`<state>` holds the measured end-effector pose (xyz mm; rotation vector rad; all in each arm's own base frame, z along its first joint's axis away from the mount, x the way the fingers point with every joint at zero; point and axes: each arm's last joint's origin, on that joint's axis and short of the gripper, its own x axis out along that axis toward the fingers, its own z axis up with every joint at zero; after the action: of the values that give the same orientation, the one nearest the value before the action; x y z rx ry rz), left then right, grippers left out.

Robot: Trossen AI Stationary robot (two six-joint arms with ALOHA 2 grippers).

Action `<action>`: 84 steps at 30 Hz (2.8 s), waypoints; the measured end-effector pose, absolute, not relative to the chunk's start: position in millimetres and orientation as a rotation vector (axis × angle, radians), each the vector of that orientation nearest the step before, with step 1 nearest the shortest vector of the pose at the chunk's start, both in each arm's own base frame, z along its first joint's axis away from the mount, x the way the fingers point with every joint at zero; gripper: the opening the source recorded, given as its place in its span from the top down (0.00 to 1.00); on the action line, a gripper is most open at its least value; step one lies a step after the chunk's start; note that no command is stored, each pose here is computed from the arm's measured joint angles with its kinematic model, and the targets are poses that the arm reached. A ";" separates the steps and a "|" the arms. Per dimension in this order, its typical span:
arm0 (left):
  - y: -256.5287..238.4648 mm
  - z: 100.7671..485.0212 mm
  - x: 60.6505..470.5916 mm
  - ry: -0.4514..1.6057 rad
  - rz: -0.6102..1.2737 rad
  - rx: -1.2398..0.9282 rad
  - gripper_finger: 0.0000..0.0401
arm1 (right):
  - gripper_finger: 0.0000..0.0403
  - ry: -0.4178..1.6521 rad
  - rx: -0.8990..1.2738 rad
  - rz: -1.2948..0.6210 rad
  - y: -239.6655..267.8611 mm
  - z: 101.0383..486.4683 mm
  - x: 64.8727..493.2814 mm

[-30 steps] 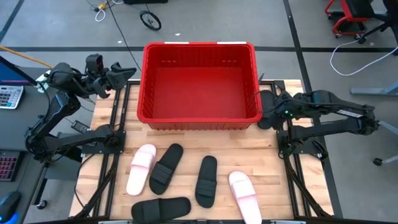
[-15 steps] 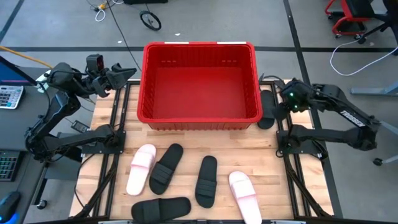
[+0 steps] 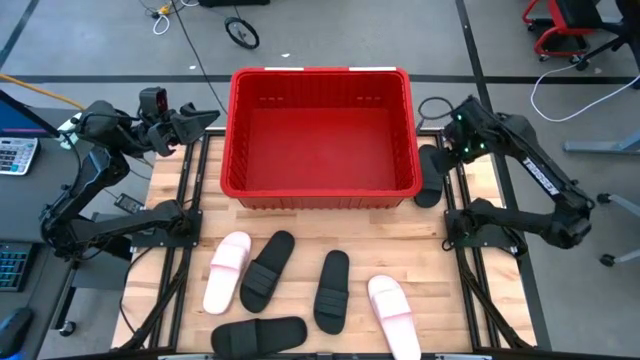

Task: Pick and place slides into bin
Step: Put the black slide into the red bin

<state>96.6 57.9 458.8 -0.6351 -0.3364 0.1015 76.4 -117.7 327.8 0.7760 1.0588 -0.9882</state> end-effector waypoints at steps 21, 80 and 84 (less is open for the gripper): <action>57.9 458.8 96.6 -0.334 0.104 -0.623 0.73 | 0.53 1.247 0.877 -0.716 -161.0 235.2 74.0; 59.5 448.3 98.8 -0.237 0.151 -0.618 0.73 | 0.54 1.224 0.868 -0.726 -144.9 220.1 115.5; 59.5 448.3 98.8 -0.237 0.151 -0.619 0.73 | 0.50 1.303 0.930 -0.686 -148.4 199.1 114.1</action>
<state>98.8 59.5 448.3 -0.6188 -0.2369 0.1513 114.1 -148.4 199.1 0.9299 1.3028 -0.6860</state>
